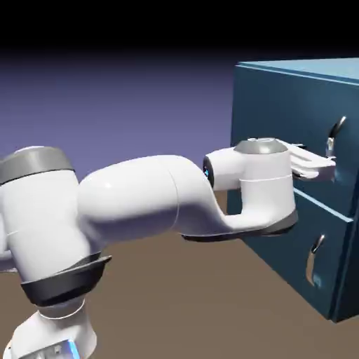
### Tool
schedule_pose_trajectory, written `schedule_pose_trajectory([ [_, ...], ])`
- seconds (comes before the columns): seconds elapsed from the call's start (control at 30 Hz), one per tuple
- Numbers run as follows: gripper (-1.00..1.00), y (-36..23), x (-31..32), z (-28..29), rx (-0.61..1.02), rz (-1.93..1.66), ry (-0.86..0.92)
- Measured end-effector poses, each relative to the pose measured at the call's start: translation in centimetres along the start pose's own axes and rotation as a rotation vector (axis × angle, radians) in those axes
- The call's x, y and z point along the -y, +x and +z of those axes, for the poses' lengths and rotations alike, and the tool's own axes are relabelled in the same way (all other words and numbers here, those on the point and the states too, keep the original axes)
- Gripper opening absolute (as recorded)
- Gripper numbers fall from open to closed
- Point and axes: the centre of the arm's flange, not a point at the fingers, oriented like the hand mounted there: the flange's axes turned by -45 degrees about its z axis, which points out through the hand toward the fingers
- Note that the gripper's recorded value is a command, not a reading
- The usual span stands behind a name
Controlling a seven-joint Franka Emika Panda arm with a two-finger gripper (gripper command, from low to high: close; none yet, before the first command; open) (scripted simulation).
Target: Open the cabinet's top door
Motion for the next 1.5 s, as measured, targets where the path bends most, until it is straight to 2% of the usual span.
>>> schedule_pose_trajectory([
  [0.07,0.0,0.0,0.0,2.1,0.0,-0.001,0.0],
  [0.1,-1.0,0.0,-0.1,2.9,0.0,-0.002,0.0],
  [0.6,-1.0,0.0,-3.3,-5.4,0.001,-0.002,0.171],
  [1.33,-1.0,0.0,-6.3,-10.9,0.001,-0.003,0.289],
  [1.5,-1.0,0.0,-8.5,-14.1,0.001,-0.002,0.362],
])
